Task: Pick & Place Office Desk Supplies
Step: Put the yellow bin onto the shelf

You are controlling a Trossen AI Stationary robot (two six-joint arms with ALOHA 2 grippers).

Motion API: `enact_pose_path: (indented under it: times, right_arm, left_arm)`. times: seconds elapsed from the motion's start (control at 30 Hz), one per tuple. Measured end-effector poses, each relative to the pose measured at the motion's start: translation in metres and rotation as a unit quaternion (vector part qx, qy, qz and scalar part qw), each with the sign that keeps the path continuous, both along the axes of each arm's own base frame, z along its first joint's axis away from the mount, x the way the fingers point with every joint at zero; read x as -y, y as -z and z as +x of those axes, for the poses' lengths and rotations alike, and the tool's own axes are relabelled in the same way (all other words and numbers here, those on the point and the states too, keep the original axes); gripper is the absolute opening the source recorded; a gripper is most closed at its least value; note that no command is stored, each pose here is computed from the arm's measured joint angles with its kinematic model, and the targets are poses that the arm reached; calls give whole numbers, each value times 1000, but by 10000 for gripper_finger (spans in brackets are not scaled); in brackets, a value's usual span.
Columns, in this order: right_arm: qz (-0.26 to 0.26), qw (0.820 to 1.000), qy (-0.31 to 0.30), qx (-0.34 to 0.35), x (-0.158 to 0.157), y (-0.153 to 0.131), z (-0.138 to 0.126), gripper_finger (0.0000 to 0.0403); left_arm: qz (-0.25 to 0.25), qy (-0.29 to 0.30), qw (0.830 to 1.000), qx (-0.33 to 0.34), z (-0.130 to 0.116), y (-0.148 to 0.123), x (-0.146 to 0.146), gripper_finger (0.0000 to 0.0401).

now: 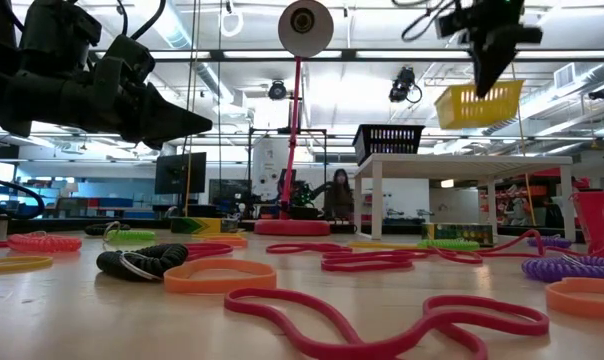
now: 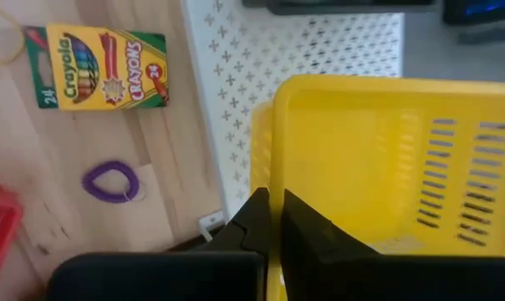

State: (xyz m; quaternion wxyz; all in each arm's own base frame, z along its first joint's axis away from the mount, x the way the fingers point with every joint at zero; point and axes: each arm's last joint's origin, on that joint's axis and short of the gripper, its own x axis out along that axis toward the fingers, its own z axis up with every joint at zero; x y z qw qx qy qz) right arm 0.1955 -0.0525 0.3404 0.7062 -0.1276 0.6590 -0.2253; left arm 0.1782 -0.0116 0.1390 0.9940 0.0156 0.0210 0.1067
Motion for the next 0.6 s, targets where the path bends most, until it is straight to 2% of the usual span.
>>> enact_pose_path:
  times: [0.1,0.27,0.5,0.6]
  right_arm:
    - [1,1000,-6,-13,9,15,2,26]
    - [-4,1000,-20,-20,22,30,4,10]
    - [4,999,-36,1,26,32,9,32]
    - [8,999,-39,8,26,32,10,23]
  left_arm:
    - [0,0,1000,0,0,0,0,18]
    - [0,0,1000,0,0,0,0,18]
    - [0,0,1000,-1,0,0,0,18]
    - [0,0,1000,-1,0,0,0,18]
